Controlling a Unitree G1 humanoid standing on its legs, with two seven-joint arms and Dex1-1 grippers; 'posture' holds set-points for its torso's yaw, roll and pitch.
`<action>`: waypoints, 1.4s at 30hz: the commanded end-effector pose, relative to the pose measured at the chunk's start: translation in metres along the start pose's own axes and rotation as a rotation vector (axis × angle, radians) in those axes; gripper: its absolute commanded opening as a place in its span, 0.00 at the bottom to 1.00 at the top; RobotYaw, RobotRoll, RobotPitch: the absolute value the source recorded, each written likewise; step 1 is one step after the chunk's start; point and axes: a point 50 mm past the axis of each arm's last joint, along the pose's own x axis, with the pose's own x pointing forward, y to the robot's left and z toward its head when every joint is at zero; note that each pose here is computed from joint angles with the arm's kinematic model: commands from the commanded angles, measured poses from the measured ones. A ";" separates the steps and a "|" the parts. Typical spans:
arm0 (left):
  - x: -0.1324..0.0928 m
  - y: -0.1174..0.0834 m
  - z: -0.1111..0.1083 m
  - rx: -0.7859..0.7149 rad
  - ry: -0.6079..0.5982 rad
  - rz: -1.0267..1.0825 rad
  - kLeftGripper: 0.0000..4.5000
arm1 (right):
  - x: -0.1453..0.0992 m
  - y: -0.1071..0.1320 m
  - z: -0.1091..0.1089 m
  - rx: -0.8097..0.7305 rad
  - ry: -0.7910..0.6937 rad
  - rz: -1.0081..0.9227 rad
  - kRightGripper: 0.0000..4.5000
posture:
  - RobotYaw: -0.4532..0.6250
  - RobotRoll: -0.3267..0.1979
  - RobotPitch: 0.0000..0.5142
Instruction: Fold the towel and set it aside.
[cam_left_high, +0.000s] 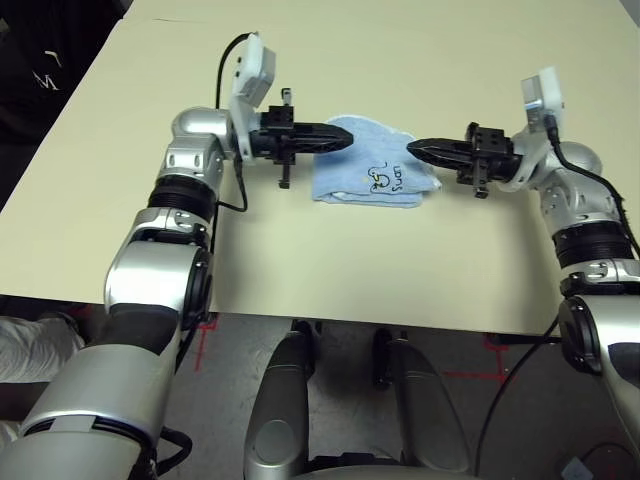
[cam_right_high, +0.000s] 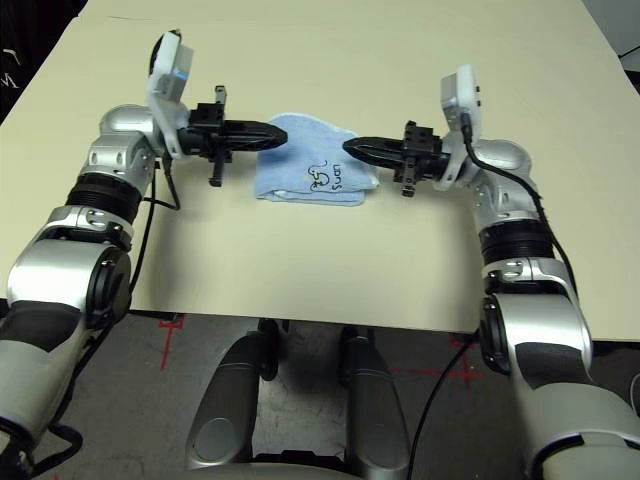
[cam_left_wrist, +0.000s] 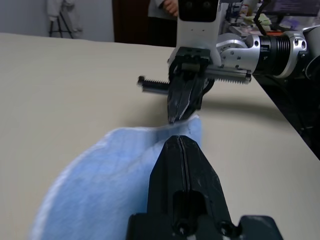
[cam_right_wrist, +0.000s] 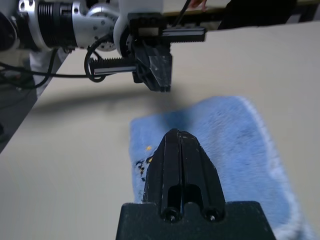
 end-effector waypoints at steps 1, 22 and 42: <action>0.008 -0.006 -0.018 -0.047 0.061 -0.023 0.01 | 0.000 0.004 -0.017 0.031 0.045 -0.009 0.00 | 0.50 0.62 0.59; -0.027 0.000 -0.027 -0.117 0.142 0.097 0.01 | -0.024 0.000 -0.028 0.087 0.056 -0.096 0.00 | 0.46 0.62 0.60; 0.004 0.013 -0.034 -0.161 0.082 0.357 0.01 | 0.025 -0.020 -0.033 0.142 0.081 -0.342 0.00 | 0.48 0.62 0.62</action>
